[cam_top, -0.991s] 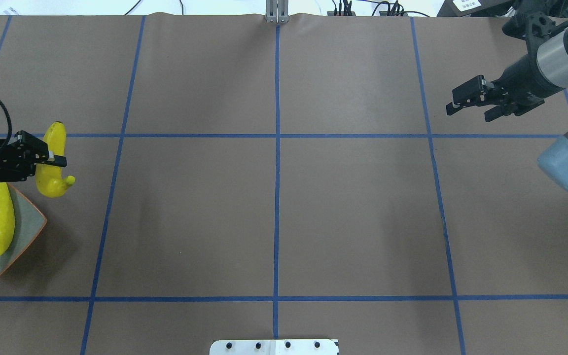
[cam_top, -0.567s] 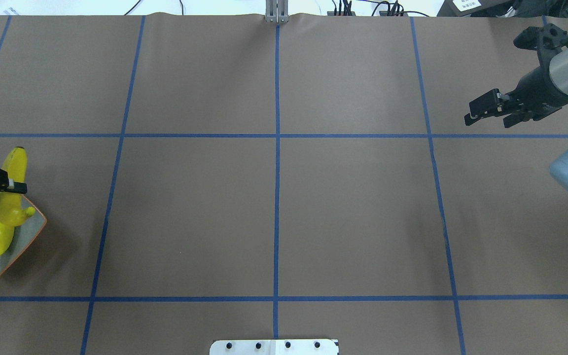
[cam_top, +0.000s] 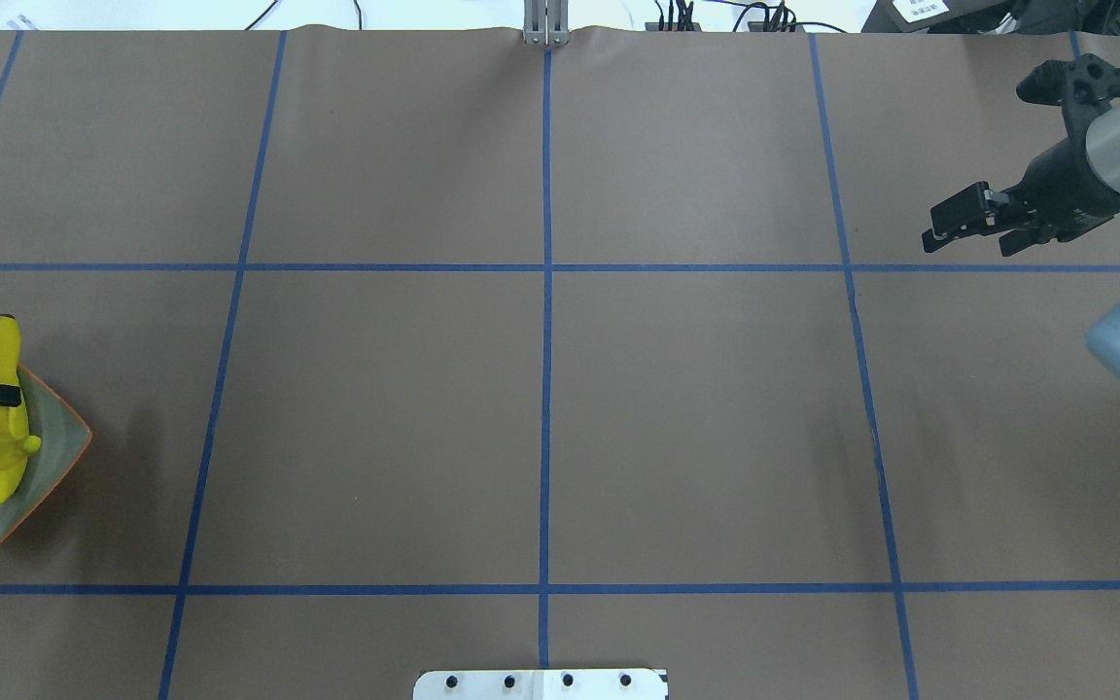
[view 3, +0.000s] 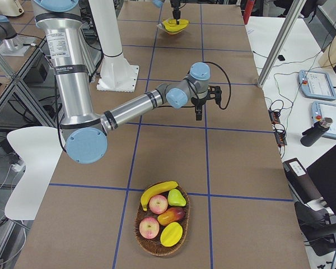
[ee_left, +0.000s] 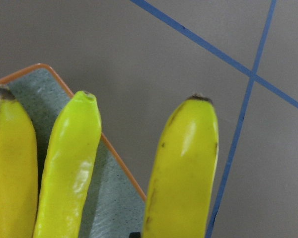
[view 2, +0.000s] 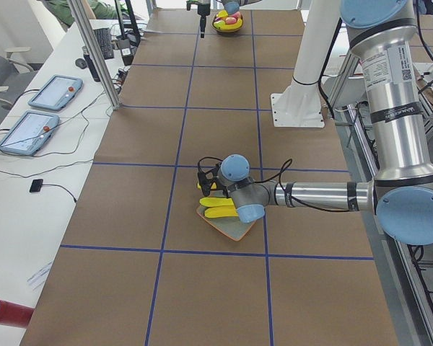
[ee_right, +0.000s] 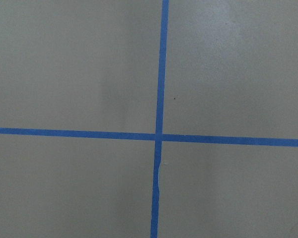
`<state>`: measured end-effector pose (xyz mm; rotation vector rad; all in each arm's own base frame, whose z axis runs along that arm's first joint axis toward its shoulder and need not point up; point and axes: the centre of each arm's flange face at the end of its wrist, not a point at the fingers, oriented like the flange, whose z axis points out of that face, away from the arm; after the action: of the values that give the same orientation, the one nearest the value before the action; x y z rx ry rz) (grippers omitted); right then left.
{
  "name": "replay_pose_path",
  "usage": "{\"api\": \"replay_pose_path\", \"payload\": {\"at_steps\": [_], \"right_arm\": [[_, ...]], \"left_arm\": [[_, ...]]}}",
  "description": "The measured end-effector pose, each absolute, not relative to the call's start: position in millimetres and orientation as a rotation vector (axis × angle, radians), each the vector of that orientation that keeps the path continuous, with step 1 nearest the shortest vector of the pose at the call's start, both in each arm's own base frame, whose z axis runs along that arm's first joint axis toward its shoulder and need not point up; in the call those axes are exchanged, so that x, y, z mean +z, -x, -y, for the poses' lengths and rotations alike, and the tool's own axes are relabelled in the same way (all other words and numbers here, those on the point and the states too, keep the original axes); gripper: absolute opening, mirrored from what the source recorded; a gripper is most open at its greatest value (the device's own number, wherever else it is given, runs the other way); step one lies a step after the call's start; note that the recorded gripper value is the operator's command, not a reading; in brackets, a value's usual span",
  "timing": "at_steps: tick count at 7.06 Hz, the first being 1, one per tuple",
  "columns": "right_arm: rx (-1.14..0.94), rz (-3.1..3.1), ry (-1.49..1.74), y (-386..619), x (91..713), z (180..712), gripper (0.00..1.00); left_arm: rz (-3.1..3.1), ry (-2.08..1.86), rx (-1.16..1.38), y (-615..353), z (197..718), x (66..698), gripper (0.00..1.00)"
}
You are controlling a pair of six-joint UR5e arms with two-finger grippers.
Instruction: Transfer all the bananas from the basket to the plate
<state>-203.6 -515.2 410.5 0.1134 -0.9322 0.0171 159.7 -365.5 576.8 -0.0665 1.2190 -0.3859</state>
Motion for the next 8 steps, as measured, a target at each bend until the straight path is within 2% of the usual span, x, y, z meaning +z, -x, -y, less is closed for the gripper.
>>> {"api": "replay_pose_path", "payload": {"at_steps": [6, 7, 8], "right_arm": [[0.028, 0.907, -0.118, 204.4, 418.4, 518.2, 1.0], [0.027, 0.907, -0.118, 204.3, 418.8, 518.1, 1.0], [0.028, 0.906, -0.118, 204.1, 419.4, 517.9, 1.0]], "left_arm": [[-1.205, 0.085, -0.375, -165.3, 360.7, 585.1, 0.0], [-1.203, 0.086, -0.375, -166.1, 361.6, 585.9, 0.18], [-1.202, 0.087, -0.377, -167.4, 363.4, 587.6, 0.87]]}}
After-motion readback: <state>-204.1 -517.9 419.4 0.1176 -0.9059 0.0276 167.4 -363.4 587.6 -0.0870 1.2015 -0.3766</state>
